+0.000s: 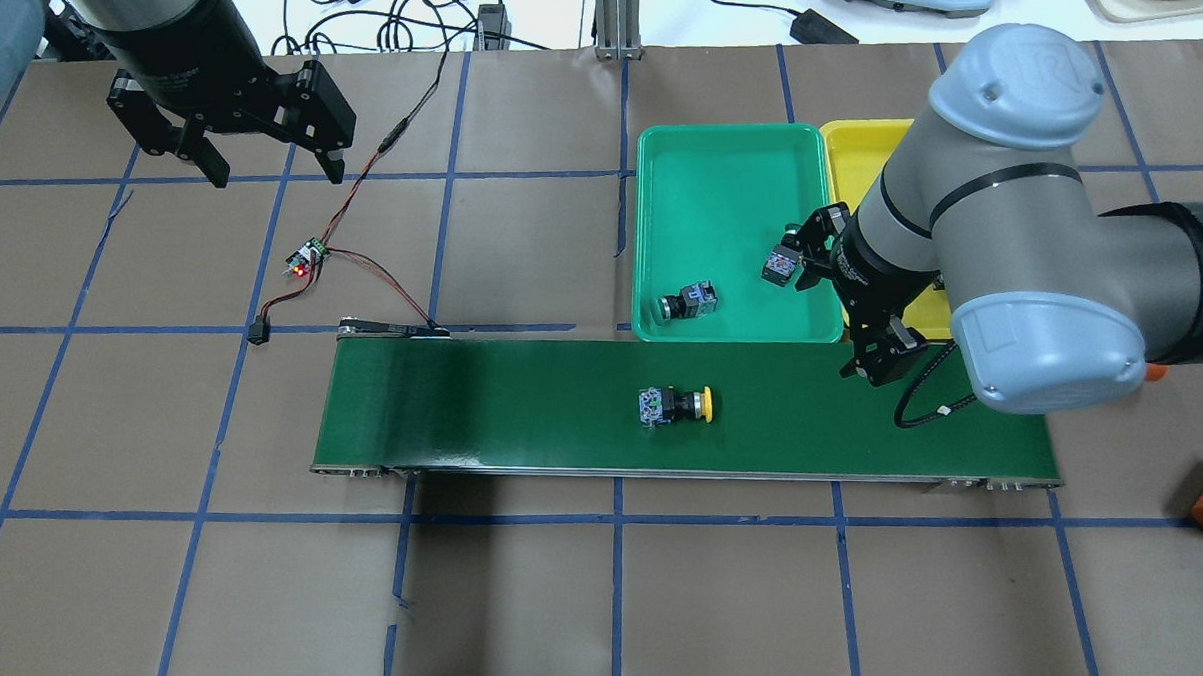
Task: Sort buttons by color to trays
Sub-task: 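Move the right gripper back over the belt toward the second yellow button, then grasp the second yellow-capped button on the belt with the right gripper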
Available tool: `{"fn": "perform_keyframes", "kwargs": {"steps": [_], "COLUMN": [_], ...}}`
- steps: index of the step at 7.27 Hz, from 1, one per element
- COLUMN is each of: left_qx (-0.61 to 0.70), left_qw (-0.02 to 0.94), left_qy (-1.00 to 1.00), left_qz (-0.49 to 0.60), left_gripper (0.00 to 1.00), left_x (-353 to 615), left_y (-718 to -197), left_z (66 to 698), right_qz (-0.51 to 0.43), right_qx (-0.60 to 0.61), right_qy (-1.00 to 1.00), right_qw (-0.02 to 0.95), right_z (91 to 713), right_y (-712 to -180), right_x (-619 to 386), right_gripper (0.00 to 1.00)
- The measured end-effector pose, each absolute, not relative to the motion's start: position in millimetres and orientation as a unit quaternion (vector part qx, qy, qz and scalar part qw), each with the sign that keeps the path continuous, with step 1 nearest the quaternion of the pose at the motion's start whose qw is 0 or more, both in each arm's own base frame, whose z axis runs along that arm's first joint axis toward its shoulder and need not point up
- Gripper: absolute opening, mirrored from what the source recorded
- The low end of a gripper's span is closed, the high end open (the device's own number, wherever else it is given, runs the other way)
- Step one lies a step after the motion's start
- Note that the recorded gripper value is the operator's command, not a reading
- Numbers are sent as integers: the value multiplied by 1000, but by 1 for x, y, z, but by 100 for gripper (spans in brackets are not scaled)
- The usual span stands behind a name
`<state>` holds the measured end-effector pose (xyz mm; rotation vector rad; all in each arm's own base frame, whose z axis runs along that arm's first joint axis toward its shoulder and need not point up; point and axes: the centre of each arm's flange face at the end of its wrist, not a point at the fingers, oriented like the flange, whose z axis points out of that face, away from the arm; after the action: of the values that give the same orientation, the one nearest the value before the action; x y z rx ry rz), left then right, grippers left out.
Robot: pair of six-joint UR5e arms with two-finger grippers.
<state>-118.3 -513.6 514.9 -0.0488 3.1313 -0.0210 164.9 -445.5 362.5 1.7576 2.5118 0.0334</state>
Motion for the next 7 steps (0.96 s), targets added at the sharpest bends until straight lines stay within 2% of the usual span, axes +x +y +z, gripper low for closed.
{"fn": "perform_keyframes", "kwargs": {"steps": [7], "left_qx": [-17], "left_qw": [5], "left_qy": [1000], "left_qz": [-9], "left_gripper": [100], "left_x": [-117], "left_y": [-515], "left_z": [516], "right_qz": [57], "right_qx": [589], "right_qy": [806], "right_qw": [5], "right_z": [310], "right_y": [-416], "right_x": [174], "right_gripper": [100]}}
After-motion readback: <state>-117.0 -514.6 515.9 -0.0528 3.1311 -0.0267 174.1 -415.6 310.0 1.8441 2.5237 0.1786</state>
